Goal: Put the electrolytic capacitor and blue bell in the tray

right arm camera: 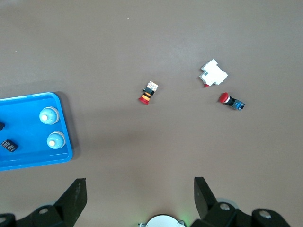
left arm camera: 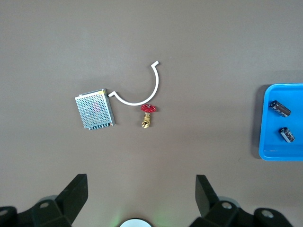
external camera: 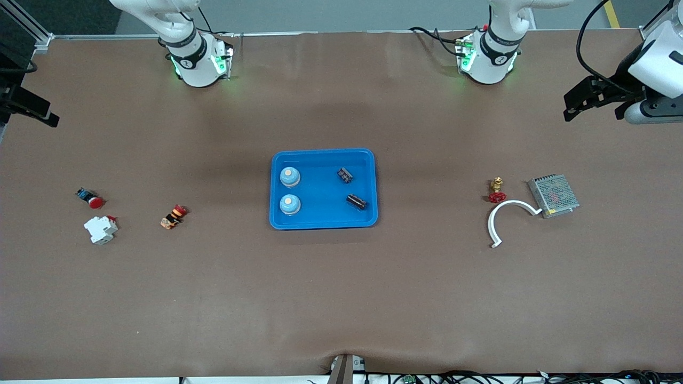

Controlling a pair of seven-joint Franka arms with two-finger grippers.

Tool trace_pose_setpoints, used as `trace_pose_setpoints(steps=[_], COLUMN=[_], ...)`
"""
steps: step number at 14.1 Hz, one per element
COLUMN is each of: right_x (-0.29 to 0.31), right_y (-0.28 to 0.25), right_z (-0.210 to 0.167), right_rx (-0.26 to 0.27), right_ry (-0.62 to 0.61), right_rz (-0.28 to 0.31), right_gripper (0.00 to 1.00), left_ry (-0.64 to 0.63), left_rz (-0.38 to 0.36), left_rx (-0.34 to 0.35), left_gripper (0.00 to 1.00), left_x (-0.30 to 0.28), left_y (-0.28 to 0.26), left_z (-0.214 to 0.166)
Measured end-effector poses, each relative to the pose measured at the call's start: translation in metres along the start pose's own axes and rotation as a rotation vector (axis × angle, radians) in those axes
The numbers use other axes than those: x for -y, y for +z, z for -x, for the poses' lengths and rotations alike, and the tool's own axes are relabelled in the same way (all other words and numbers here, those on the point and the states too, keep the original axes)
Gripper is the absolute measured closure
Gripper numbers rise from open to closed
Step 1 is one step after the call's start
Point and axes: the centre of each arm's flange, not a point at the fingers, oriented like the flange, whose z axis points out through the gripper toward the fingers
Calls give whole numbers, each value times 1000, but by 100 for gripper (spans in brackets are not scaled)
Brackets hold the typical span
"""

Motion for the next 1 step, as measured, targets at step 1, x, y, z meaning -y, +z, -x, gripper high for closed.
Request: trace_pose_setpoints(steps=[1], right_x=[1], right_y=[0], right_z=[0], right_rx=[-1], right_ry=[-2], right_rz=[0], right_gripper=[0], left_ry=[0], left_rz=[0], left_rx=[0], left_gripper=[0], left_x=[0], left_y=[0], left_z=[0])
